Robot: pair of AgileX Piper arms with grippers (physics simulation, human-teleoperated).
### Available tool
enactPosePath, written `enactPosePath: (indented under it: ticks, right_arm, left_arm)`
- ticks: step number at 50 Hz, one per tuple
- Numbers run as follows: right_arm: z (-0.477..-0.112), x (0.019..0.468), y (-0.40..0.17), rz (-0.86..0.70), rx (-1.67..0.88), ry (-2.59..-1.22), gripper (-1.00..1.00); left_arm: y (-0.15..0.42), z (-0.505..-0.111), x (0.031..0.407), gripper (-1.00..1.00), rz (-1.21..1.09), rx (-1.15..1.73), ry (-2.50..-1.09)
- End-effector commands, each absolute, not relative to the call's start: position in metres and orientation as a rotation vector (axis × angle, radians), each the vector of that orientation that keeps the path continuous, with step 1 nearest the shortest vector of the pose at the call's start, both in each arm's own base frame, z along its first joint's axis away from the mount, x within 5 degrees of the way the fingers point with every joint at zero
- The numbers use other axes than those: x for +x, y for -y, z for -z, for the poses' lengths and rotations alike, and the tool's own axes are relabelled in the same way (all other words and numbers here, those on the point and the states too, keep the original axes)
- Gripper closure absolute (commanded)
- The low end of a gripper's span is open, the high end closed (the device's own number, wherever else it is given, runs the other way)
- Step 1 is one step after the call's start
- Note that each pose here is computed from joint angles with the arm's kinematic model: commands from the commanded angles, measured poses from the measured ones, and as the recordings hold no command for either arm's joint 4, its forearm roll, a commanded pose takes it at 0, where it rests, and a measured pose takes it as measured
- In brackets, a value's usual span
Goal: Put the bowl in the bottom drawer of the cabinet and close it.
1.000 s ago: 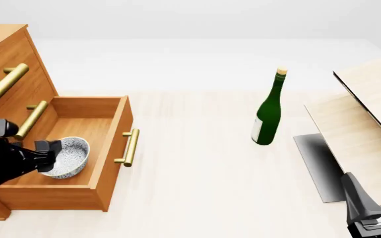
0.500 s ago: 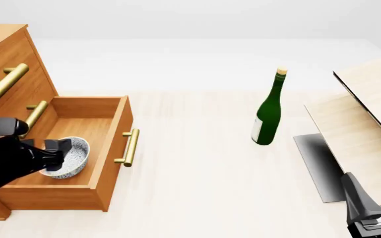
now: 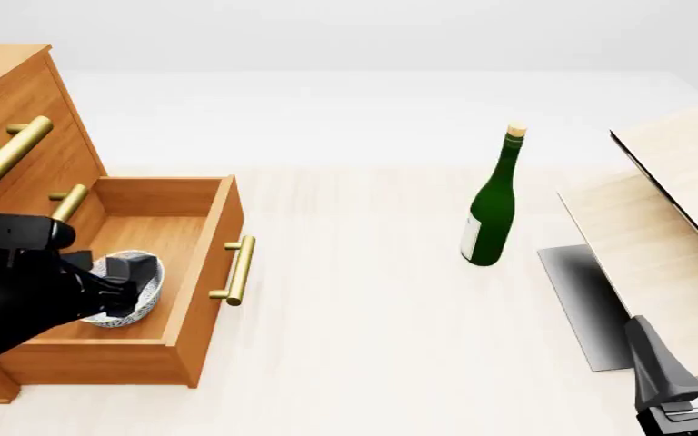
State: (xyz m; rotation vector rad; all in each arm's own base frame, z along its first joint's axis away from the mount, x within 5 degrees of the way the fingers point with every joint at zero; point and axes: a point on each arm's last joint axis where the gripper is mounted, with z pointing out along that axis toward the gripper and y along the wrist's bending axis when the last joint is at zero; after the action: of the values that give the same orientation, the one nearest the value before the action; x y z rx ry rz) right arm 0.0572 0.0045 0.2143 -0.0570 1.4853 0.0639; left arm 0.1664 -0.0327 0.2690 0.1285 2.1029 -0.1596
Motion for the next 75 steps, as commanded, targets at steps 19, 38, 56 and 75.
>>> enactPosePath:
  ticks: [19, 38, 56, 75]
  right_arm:
    - [-0.214, 0.057, -0.004, -0.063, -0.057, -1.485, -1.00]
    - [-0.214, 0.057, -0.004, -0.064, -0.057, -1.485, -1.00]
    - [-0.214, 0.057, -0.004, -0.064, -0.057, -1.485, -1.00]
    - [-0.214, 0.057, -0.004, -0.063, -0.057, -1.485, -1.00]
  left_arm:
    - [0.048, -0.282, 0.143, -1.00, 0.256, 0.244, -2.057]
    - [0.057, -0.292, 0.137, -1.00, 0.295, 0.319, -2.032]
    - [0.061, -0.307, 0.129, -1.00, 0.311, 0.390, -2.018]
    - [0.067, -0.315, 0.126, -1.00, 0.311, 0.481, -2.027]
